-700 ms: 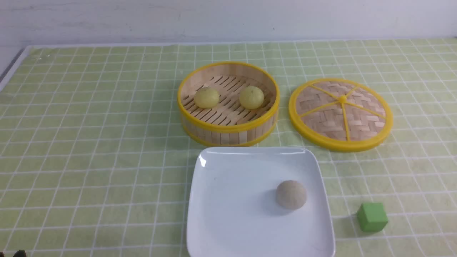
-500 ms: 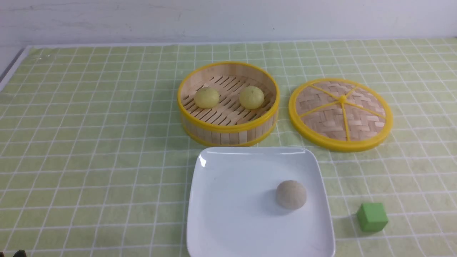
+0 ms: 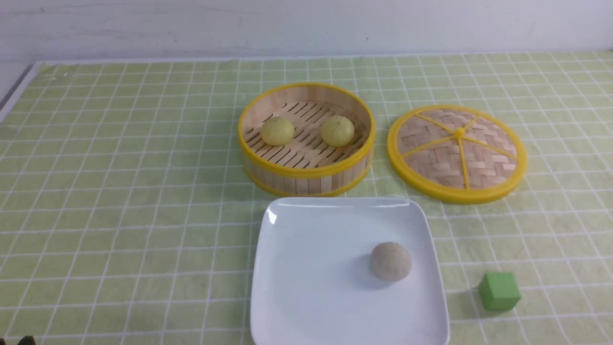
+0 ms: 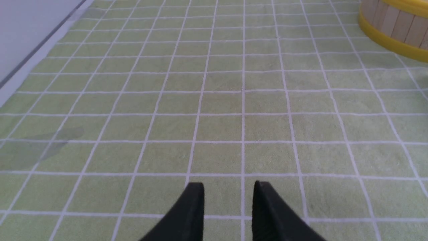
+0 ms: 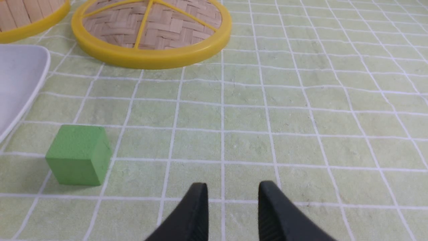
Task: Put the steamed buns into the plate on the green tablecloth.
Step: 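Reach toward a bun in the bamboo steamer with the right gripper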
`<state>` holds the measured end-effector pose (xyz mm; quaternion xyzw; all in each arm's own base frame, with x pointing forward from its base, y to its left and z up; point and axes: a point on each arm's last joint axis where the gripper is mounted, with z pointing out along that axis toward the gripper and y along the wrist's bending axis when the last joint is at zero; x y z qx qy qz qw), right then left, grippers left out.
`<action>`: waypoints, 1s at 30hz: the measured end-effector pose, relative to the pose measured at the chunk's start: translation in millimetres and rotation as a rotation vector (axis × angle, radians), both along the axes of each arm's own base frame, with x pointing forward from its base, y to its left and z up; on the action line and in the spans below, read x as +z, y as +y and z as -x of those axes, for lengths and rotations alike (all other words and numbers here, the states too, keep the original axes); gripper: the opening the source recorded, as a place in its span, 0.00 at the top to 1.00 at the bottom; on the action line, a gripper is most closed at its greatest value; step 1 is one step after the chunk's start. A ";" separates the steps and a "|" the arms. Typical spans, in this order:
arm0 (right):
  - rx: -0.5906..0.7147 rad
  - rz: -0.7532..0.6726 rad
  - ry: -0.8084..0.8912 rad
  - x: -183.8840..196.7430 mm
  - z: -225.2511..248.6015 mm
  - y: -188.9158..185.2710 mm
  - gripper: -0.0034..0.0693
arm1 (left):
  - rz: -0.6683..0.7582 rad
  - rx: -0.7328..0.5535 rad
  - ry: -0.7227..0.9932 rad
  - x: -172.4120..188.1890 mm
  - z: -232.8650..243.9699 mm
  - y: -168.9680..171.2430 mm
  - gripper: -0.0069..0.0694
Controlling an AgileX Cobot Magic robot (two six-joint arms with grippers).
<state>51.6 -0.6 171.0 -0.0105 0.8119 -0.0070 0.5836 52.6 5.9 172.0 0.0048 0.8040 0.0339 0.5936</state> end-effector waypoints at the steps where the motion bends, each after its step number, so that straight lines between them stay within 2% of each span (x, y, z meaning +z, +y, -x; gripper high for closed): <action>1: 0.000 0.000 0.000 0.0 0.0 0.0 0.62 | 0.000 0.000 0.000 0.0 0.0 0.0 0.60; 27: 0.000 -0.001 -0.007 0.6 -0.2 0.1 0.62 | 0.002 0.001 0.000 0.0 0.0 0.0 0.60; 29: -0.001 -0.019 -0.011 1.0 -0.3 0.4 0.62 | 0.028 0.005 -0.001 -0.1 0.0 -0.3 0.60; 30: -0.008 -0.104 -0.018 1.4 -0.6 2.2 0.62 | 0.157 0.019 -0.003 -0.2 0.0 -2.6 0.60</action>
